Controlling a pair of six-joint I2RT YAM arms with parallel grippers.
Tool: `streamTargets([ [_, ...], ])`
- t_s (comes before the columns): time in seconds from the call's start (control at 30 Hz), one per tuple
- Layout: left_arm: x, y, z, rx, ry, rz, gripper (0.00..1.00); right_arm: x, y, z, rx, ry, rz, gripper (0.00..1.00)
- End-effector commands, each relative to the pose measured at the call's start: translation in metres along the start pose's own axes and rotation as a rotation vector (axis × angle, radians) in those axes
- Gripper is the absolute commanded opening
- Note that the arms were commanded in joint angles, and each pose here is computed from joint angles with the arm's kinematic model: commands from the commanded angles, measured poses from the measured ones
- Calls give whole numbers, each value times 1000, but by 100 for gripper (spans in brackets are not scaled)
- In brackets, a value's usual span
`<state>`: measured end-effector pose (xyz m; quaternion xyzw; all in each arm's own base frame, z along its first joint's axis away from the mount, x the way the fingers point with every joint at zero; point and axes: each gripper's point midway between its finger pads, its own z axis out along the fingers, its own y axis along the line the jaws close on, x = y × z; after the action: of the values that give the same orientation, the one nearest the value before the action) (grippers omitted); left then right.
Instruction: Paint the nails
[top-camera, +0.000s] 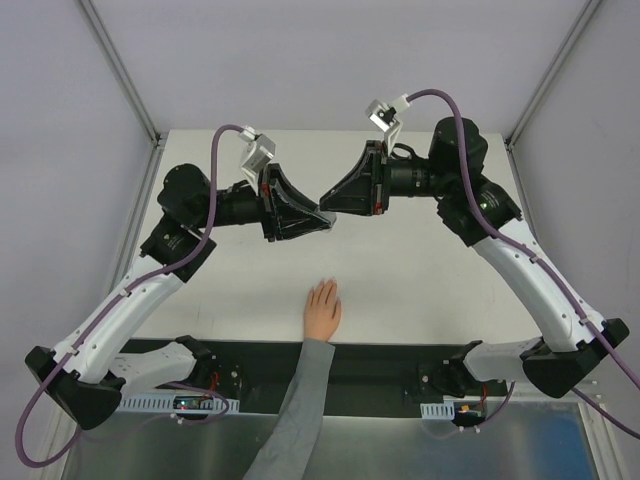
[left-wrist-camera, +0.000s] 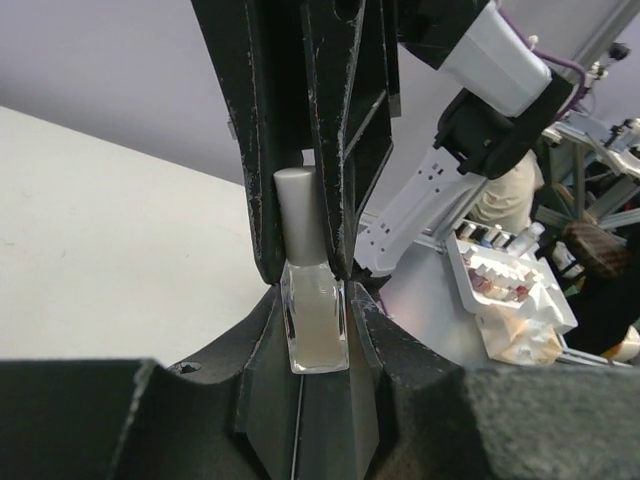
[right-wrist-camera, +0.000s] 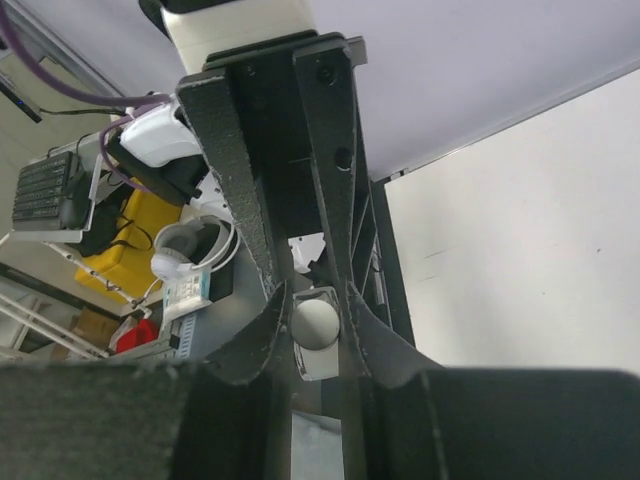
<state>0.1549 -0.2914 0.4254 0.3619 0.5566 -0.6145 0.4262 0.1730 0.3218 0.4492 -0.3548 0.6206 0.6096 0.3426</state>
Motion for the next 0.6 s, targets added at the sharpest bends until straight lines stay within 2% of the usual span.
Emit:
streamTargets([
  [0.0, -14, -10, -8, -27, -27, 250, 0, -15, 13, -1, 38, -39, -1, 14],
  [0.03, -14, -7, -9, -46, -26, 260, 0, -12, -2, -3, 133, -36, 37, 38],
  [0.1, -18, 4, -10, -109, -40, 287, 0, -17, -13, -5, 249, -47, 51, 50],
  [0.13, -19, 8, -11, -135, -42, 292, 0, -16, -24, -8, 324, -53, 77, 60],
  [0.27, -30, 35, -19, -320, -87, 331, 0, -24, -33, -17, 489, -109, 93, 78],
  [0.37, -34, 51, -26, -430, -74, 370, 0, -24, -40, -22, 594, -87, 94, 81],
  [0.5, -40, 57, -27, -486, -72, 412, 0, -21, -45, -23, 709, -54, 96, 81],
  [0.57, -42, 57, -25, -497, -75, 420, 0, -23, -49, -23, 755, -73, 113, 77],
])
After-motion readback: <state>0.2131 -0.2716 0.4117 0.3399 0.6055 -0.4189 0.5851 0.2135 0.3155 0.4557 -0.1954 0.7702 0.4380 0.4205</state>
